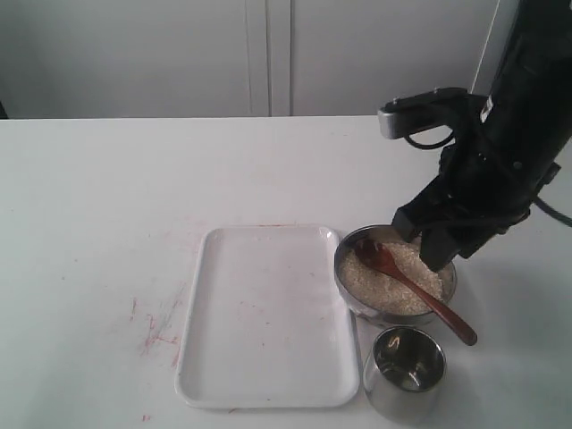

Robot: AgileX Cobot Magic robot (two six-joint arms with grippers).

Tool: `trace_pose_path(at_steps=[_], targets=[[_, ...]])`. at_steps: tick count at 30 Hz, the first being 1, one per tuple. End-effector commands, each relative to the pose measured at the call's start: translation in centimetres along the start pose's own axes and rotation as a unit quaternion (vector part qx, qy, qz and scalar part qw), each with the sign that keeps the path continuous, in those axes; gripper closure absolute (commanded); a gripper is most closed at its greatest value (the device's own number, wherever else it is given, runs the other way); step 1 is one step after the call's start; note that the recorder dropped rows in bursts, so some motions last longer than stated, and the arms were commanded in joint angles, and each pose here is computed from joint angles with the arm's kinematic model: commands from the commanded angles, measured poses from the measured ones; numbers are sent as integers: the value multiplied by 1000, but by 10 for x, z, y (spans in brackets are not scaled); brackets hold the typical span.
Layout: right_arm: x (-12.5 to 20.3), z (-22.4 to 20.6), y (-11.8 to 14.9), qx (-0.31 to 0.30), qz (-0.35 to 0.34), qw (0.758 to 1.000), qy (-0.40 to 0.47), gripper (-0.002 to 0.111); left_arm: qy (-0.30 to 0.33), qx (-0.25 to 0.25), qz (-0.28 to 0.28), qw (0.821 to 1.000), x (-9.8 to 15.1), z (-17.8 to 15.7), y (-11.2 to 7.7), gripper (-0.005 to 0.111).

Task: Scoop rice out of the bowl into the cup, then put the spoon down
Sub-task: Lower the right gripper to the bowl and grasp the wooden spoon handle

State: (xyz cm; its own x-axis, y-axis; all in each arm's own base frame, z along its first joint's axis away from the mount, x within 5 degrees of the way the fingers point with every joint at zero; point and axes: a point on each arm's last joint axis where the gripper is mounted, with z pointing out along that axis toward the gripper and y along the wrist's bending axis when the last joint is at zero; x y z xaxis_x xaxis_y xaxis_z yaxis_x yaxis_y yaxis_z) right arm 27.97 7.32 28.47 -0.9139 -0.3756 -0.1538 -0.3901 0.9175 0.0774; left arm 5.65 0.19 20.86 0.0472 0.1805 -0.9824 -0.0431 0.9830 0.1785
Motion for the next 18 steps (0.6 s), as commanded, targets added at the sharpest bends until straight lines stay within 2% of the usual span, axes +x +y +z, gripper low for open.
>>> trace_pose_path(at_steps=[1, 4, 12, 18], targets=[[3, 12, -1, 20, -35, 999, 30, 70, -6, 3, -5, 1000, -3, 0, 0, 92], [9, 19, -6, 41, -44, 997, 50, 67, -6, 3, -5, 1000, -3, 0, 0, 92], [22, 34, -5, 35, -41, 995, 84, 52, -6, 3, -5, 1000, -3, 0, 0, 92], [28, 41, -5, 31, -40, 994, 100, 51, -6, 3, -5, 1000, -3, 0, 0, 92]])
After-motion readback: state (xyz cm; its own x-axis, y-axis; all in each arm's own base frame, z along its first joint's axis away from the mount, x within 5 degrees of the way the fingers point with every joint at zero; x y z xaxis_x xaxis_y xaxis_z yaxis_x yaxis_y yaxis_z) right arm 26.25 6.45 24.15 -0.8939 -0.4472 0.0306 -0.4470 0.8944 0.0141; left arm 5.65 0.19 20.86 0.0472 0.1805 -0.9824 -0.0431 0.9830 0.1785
